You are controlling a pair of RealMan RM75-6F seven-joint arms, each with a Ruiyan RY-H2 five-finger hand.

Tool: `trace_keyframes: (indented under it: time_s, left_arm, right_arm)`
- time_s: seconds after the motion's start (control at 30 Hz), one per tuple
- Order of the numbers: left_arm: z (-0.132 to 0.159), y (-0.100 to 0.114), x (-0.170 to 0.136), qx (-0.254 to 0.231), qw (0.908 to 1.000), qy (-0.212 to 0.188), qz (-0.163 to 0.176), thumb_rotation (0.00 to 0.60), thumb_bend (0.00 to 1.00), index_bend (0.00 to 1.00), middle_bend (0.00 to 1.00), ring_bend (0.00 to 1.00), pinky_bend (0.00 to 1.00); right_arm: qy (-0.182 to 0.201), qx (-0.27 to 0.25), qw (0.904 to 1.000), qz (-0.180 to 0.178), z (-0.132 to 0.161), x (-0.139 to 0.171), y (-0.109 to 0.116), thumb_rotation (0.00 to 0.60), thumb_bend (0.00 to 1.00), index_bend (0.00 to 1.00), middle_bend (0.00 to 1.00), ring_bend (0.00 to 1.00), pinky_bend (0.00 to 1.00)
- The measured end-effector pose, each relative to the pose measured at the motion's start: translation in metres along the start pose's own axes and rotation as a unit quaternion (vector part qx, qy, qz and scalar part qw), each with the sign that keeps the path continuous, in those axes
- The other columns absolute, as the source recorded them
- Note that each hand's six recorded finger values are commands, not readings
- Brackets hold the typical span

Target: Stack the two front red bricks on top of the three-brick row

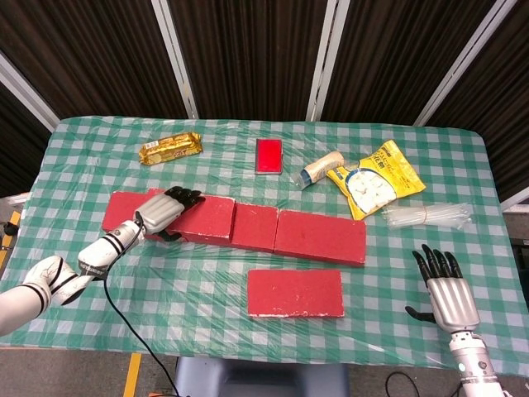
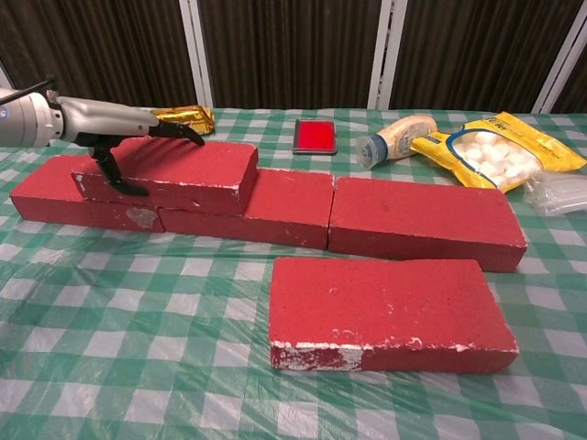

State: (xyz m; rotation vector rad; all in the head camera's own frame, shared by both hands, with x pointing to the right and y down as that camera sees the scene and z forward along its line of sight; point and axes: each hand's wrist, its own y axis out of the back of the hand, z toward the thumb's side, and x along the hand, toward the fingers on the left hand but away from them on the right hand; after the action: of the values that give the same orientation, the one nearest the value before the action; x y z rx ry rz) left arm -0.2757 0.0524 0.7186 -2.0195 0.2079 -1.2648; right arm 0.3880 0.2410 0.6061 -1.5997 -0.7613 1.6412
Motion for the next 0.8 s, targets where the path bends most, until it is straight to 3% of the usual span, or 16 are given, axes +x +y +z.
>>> trace_keyframes:
  time_s: [0.37, 0.8]
  left_arm:
    - [0.004, -0.001, -0.006, 0.031, 0.9993, -0.001, 0.021, 0.600, 0.31, 0.00, 0.00, 0.00, 0.00]
    - [0.008, 0.008, -0.014, 0.026, 0.9988, -0.004, 0.042, 0.600, 0.32, 0.00, 0.00, 0.00, 0.00]
  right_arm:
    - [0.002, -0.001, 1.0000, 0.002, 0.001, 0.000, 0.000, 0.527, 0.16, 0.00, 0.00, 0.00, 0.00]
    - [0.005, -0.002, 1.0000, 0.001, 0.002, 0.001, 0.000, 0.528, 0.16, 0.00, 0.00, 0.00, 0.00]
